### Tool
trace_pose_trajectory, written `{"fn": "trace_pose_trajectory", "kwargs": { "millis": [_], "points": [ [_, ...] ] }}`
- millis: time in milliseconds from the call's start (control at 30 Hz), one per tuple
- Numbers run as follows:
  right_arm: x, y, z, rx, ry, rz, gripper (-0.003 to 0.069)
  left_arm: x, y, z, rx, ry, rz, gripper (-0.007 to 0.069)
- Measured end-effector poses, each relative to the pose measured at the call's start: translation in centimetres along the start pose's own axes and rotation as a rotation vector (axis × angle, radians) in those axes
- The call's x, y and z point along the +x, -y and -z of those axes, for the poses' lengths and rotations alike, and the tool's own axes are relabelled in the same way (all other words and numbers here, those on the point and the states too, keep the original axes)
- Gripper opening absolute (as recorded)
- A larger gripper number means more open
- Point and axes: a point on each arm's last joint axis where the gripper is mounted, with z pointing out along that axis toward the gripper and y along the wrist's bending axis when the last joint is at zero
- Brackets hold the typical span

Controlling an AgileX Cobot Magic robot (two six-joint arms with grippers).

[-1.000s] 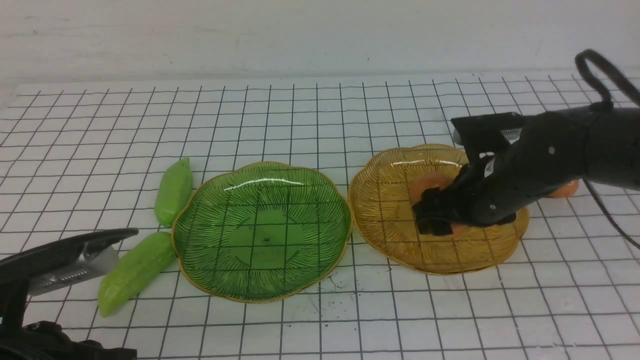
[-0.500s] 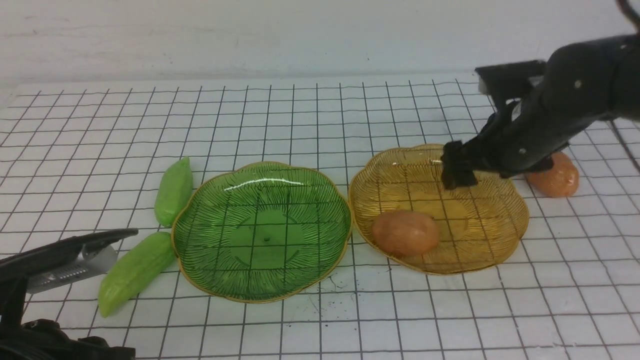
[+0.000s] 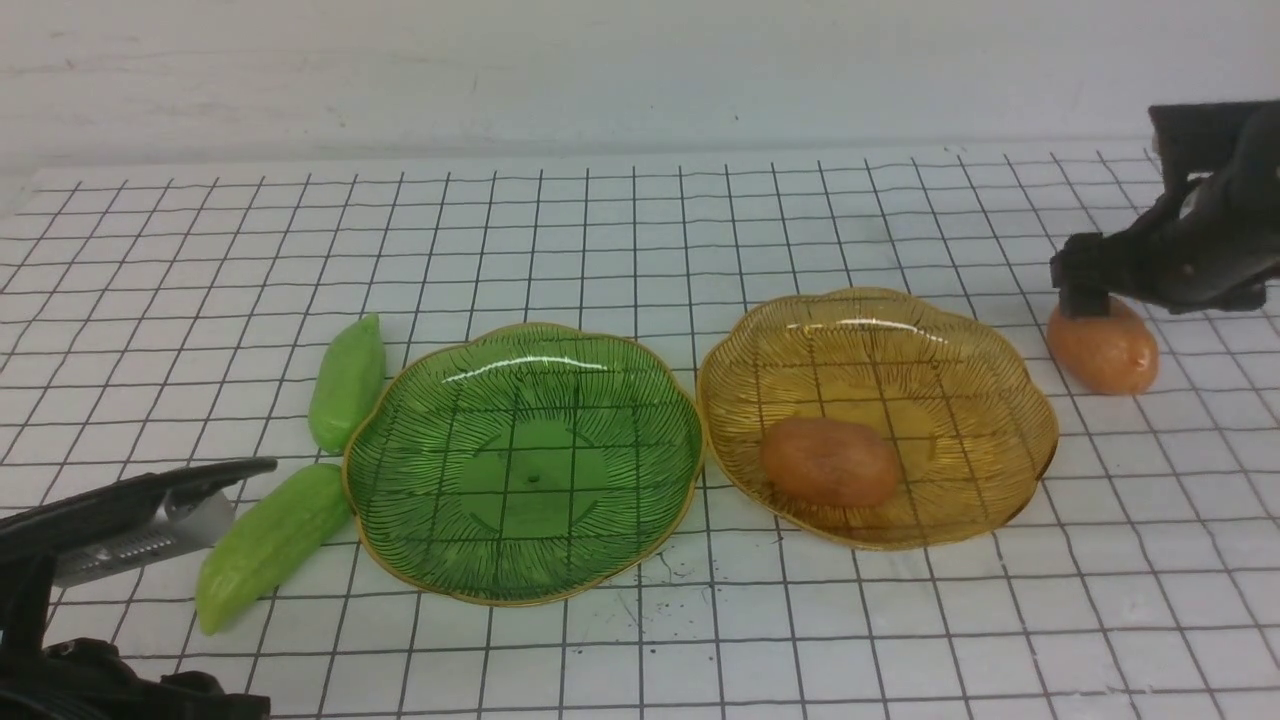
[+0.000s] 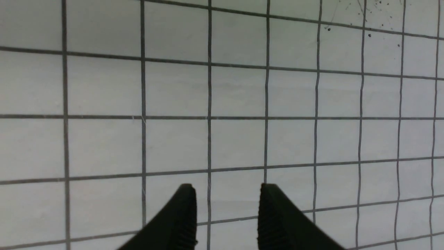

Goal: Put different types of vegetables on the plate.
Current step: 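Put the potato onto the plate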

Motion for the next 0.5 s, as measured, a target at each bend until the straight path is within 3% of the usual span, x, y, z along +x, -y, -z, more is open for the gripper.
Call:
{"fn": "trace_pose_trajectory", "kwargs": {
  "millis": [367,500],
  "points": [
    [2.2,-0.1,-5.5,0.025,-0.047,0.094,0.0624,0.0,0.0,0.0,0.000,0.000,0.000,0.0248],
    [2.2,-0.1,-5.7,0.027,-0.049,0.101,0.0556,0.0,0.0,0.0,0.000,0.000,0.000,0.0248]
  ]
}}
